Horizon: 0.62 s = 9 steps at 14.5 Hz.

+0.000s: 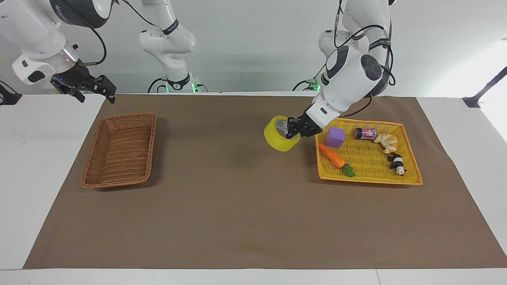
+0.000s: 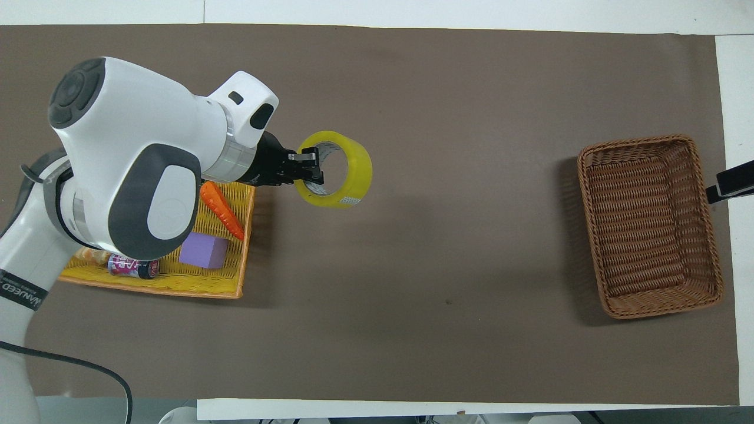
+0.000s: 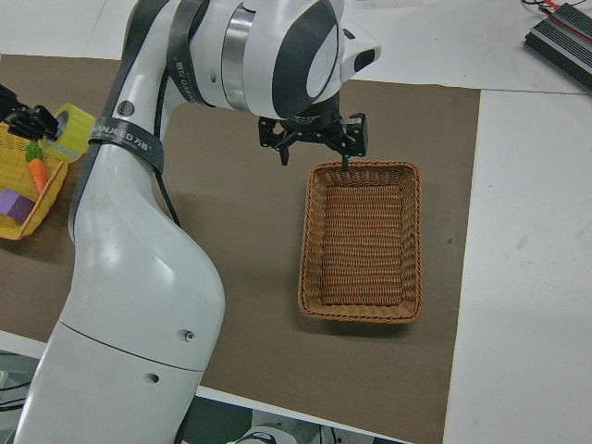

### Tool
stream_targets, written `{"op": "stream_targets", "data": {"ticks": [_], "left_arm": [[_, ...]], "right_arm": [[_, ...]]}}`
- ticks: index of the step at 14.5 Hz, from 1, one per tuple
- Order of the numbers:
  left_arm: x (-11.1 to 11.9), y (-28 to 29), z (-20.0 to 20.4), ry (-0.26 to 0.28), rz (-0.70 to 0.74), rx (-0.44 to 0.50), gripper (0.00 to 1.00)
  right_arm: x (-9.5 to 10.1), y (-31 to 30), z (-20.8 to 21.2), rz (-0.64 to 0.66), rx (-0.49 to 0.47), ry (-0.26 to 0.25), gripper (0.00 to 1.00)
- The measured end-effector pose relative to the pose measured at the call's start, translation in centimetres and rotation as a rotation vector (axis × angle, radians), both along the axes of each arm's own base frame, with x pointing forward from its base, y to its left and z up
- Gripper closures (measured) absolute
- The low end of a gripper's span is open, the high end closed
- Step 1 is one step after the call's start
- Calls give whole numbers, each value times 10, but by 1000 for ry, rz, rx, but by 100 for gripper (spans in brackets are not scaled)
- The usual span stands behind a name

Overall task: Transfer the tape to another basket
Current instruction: 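Lift the tape roll with the left gripper toward the table center, then reach the right gripper to the tape roll held by the left gripper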

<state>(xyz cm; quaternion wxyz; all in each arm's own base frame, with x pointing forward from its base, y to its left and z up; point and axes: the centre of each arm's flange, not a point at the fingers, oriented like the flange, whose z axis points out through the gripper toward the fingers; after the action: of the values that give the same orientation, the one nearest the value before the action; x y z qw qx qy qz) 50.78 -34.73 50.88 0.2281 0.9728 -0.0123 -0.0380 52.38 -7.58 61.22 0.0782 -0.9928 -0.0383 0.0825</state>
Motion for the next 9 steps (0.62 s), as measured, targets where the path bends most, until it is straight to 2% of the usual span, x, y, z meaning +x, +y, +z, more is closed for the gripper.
{"op": "stream_targets", "data": {"ticks": [4,9], "left_arm": [[-15,-47,23,-8,-9,-29,78],[-9,-46,14,3,-1,-22,78]], "right_arm": [[1,24,-2,25,233,-26,0],[-2,54,-9,-14,490,-36,0]]}}
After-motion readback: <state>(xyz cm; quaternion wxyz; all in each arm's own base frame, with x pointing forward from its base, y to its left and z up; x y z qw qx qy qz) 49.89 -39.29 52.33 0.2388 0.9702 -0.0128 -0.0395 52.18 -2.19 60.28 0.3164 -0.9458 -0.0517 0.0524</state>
